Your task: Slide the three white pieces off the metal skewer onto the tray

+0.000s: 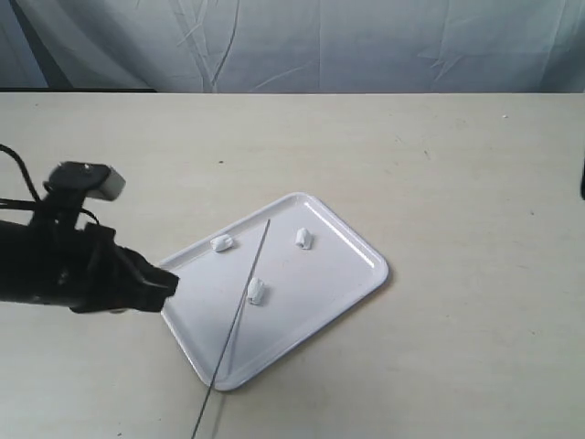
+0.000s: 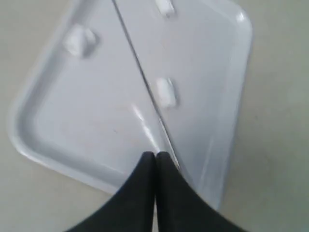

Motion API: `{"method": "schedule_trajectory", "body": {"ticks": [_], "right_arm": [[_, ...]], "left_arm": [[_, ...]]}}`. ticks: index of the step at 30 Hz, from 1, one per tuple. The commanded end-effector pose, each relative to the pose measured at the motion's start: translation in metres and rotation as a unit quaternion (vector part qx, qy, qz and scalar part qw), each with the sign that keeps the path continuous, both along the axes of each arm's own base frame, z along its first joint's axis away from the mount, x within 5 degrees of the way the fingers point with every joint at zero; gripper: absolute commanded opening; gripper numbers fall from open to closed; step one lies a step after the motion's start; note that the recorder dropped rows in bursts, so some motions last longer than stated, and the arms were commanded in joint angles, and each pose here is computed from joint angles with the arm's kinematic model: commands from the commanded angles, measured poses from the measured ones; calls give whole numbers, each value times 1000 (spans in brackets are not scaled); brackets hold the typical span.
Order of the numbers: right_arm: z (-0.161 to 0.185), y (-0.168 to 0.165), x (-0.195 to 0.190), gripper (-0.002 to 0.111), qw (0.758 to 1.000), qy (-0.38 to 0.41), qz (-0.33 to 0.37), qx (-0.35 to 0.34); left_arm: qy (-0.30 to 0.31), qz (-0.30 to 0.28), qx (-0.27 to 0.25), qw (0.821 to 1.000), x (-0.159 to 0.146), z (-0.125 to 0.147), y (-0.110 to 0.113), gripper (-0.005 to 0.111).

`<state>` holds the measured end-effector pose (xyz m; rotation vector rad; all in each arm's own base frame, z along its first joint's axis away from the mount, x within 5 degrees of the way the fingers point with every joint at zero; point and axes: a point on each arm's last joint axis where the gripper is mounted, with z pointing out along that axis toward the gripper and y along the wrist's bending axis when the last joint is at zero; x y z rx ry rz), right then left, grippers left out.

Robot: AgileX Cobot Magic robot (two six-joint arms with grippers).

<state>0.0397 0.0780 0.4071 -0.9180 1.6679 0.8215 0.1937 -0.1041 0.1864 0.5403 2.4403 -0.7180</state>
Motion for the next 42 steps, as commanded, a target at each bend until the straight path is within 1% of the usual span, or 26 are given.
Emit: {"method": "schedule_trajectory", "body": {"ticks": [1,2,4,8,10,12,13,17,18,19,22,25,29,31,35,39,42], "right_arm": [[-23,-10,11,39,996,13,-91,-3],[-28,-11,15,39,994,19,-109,-6],[-40,-12,22,39,990,33,-137,-6],[-61,-13,34,39,985,31,-172,-4],[-70,-13,38,39,982,30,-186,1],[-81,-14,42,33,980,34,-197,1],[-87,-14,43,27,979,37,-201,-1],[-108,-14,46,5,976,54,-210,-14],[-112,-14,46,0,975,57,-212,-16],[-118,-15,47,-1,974,60,-216,-18],[-129,-16,49,-1,972,68,-226,-16],[-140,-17,52,-1,966,73,-246,-7],[-156,-21,55,-1,961,58,-272,-7],[-164,-23,56,-1,958,50,-281,-13],[-164,-24,57,-1,957,41,-288,-6],[-159,-26,60,-1,953,19,-303,12],[-157,-27,60,-1,950,22,-310,28]], "left_arm": [[-111,88,12,990,-8,30,19,0],[-136,120,12,983,-12,37,25,0],[-182,164,15,969,-19,46,36,0],[-250,213,14,944,-43,55,55,0],[-269,231,16,935,-53,52,62,0],[-280,248,21,927,-61,47,68,0],[-280,257,20,925,-63,44,70,0],[-265,266,52,925,-72,21,77,0],[-256,279,59,923,-74,15,80,0],[-246,297,63,920,-76,8,84,0],[-237,311,86,916,-81,-4,89,0],[-230,308,91,918,-83,-9,90,0],[-220,292,82,927,-85,-11,86,0],[-214,274,76,934,-86,-12,83,0],[-203,248,65,945,-88,-14,78,0],[-204,251,66,944,-87,-14,78,0],[-204,251,66,944,-87,-14,78,0]]}}
